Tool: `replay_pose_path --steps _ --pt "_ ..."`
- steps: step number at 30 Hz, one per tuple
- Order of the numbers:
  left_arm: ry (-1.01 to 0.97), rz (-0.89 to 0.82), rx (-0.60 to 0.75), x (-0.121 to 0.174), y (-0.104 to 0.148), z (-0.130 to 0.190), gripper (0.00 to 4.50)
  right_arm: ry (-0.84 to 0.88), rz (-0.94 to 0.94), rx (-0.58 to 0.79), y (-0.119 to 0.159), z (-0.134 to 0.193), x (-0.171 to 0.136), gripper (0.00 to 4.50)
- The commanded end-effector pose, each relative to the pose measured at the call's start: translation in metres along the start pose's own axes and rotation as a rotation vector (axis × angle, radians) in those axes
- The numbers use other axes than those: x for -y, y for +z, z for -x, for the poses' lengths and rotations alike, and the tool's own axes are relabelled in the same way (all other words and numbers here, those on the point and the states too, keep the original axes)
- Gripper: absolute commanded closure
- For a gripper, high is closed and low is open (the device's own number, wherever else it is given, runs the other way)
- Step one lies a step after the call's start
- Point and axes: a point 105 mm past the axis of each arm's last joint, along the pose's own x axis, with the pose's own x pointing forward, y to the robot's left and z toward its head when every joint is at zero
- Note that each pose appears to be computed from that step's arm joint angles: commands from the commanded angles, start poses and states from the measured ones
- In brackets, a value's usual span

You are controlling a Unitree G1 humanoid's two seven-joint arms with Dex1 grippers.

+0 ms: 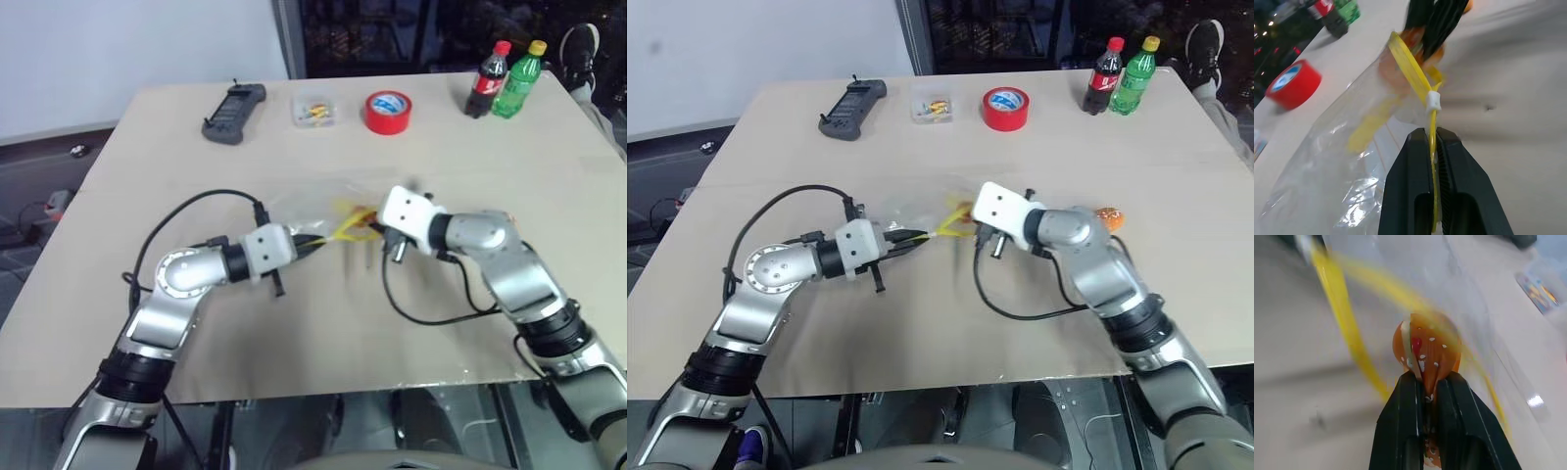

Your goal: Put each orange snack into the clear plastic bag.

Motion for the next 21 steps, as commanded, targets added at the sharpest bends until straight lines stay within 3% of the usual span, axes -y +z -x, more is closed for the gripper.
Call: replay_pose_path --steps 1,7,10,14,17,21 --pt "-0.015 -0.047 0.057 0.001 0.017 -0.004 4.50 -0.125 -0.028 0.041 0.009 -0.013 0.007 4.41" --pt "-0.001 -0.013 0.044 0.003 0.015 -0.001 4.50 -0.346 -0.142 -0.006 -0.011 -0.036 0.030 4.41" --pt "0.048 0.017 0.023 -0.004 0.011 0.002 4.50 -0.383 -0.137 -0.030 -0.018 -0.036 0.036 3.24" --pt "0.147 0.063 -0.032 -0.019 0.001 0.002 4.50 -0.288 -0.201 0.037 -0.008 -0.027 0.024 1.35" --pt "0.214 0.085 -0.064 -0.028 -0.005 0.000 4.50 -0.178 -0.228 0.113 0.004 -0.014 0.010 1.35" --pt "0.301 0.100 -0.097 -0.040 -0.011 -0.003 4.50 -0.156 -0.285 0.225 0.025 0.028 0.010 1.35"
